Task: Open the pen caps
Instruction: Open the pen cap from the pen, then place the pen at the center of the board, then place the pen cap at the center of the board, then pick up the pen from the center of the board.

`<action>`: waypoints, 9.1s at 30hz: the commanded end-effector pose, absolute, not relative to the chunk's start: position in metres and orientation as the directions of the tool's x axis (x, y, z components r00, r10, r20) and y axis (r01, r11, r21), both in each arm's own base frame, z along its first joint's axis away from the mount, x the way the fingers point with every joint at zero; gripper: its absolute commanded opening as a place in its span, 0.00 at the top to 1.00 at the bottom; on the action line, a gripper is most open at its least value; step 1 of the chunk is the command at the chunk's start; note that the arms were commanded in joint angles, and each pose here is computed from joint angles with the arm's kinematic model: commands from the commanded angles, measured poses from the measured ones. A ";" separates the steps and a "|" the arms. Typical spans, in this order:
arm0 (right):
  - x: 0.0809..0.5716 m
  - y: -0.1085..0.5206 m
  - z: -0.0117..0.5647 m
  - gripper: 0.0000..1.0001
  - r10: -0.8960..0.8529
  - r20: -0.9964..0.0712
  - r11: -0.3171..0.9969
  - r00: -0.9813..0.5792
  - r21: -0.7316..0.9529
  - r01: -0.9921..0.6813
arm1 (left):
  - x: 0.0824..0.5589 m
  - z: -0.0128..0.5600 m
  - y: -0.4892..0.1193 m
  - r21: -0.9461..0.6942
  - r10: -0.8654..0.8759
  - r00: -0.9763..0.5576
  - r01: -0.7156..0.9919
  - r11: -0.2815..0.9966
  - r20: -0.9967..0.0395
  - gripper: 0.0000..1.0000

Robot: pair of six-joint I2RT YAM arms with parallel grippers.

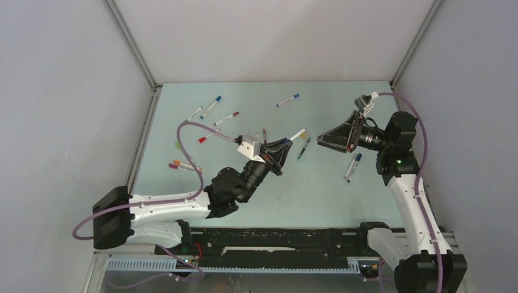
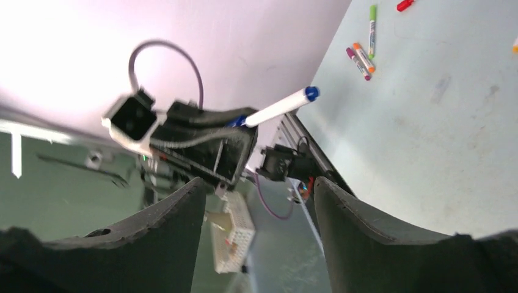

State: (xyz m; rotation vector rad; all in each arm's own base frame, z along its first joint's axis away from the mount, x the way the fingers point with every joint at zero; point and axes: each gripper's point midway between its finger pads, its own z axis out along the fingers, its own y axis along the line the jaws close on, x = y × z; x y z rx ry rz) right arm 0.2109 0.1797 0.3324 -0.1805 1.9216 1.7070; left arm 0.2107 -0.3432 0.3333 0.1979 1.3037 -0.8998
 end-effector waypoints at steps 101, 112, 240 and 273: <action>0.220 0.182 0.324 1.00 0.110 -0.814 0.130 -0.570 0.580 -0.804 | 0.136 0.272 -0.420 -0.766 -0.130 -0.755 0.639 0.074 -0.642 1.00; 0.273 0.161 0.365 1.00 0.175 -0.853 0.251 -0.491 0.521 -0.816 | 0.122 0.244 -0.416 -0.829 -0.080 -0.825 0.556 0.055 -0.559 1.00; 0.300 0.077 0.193 0.60 0.013 -0.744 0.552 -0.669 0.563 -0.616 | 0.302 0.107 -0.242 -0.189 -0.032 -0.795 0.105 0.976 -0.606 0.62; 0.312 -0.017 0.100 0.62 0.129 -0.663 0.949 -0.738 0.298 -0.102 | 0.258 0.224 -0.120 -0.104 -0.037 -0.421 0.137 0.985 -0.906 0.27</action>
